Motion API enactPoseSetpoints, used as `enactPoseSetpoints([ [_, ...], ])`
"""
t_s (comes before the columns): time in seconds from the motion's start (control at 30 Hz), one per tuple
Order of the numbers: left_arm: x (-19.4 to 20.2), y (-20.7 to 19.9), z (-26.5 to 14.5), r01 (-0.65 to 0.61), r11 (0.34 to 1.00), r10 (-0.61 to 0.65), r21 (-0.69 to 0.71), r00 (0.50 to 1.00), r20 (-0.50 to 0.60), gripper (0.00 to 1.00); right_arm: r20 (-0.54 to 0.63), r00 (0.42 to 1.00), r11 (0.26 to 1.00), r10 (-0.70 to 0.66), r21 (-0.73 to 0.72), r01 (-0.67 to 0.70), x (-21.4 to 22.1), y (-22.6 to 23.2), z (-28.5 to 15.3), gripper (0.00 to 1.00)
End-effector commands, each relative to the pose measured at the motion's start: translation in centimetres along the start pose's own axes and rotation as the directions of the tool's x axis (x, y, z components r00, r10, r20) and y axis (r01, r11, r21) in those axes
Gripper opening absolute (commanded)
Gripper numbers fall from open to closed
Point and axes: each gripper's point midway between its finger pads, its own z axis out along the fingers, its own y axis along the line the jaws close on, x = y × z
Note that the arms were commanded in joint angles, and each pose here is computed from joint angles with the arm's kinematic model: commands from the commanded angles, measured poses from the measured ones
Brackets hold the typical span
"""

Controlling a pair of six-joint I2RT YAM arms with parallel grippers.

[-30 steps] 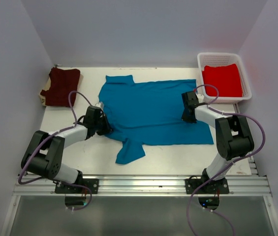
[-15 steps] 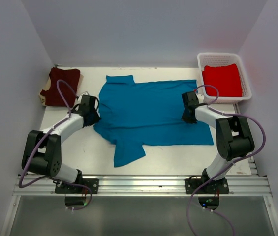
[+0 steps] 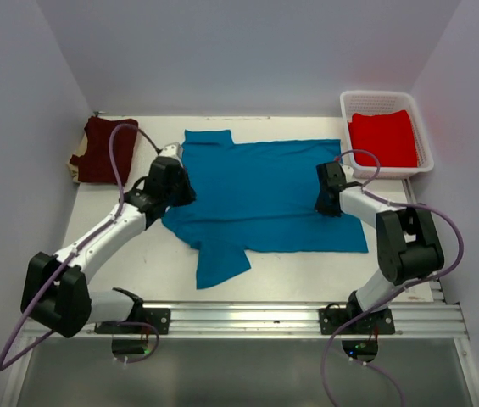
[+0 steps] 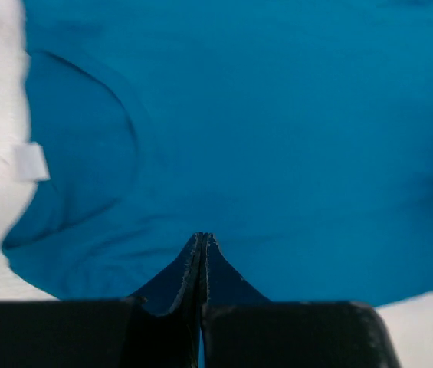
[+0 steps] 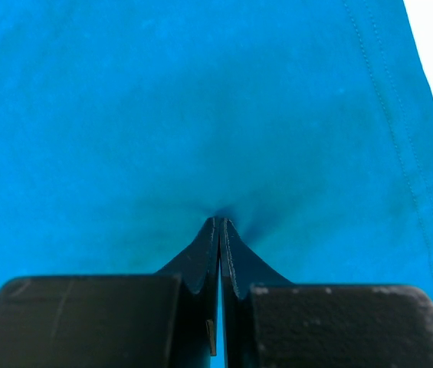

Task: Fold and stack the t-shirts
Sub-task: Flatten out the tshirt

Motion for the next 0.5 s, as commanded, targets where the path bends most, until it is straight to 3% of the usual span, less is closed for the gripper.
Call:
enactPoseSetpoints([
  [0.0,6.3,-3.5,-1.7,-0.051,0.988,0.069,0.145,0.990,-0.124,0.00,0.026,1.000,0.999,0.003,-0.035,-0.003,-0.6,0.2,-1.1,0.00],
  [0.13,12.9,-4.7,-2.9,-0.112,0.979,0.151,0.173,0.962,-0.229,0.00,0.064,0.998,0.993,0.020,-0.115,-0.012,-1.4,1.3,-2.5,0.00],
  [0.23,15.0,-4.1,-2.6,-0.158,0.979,0.185,0.129,0.954,-0.237,0.00,0.103,0.994,0.984,0.032,-0.176,-0.013,-2.2,2.4,-3.6,0.00],
  [0.3,14.0,-3.1,-1.8,-0.182,0.981,0.191,0.060,0.963,-0.188,0.00,0.139,0.989,0.979,0.042,-0.202,-0.013,-3.3,2.9,-4.5,0.00],
  [0.47,6.8,-6.2,-1.3,-0.198,0.980,0.197,0.026,0.980,0.033,0.00,0.156,0.988,0.987,0.016,-0.160,0.009,-4.8,2.7,-4.7,0.00],
])
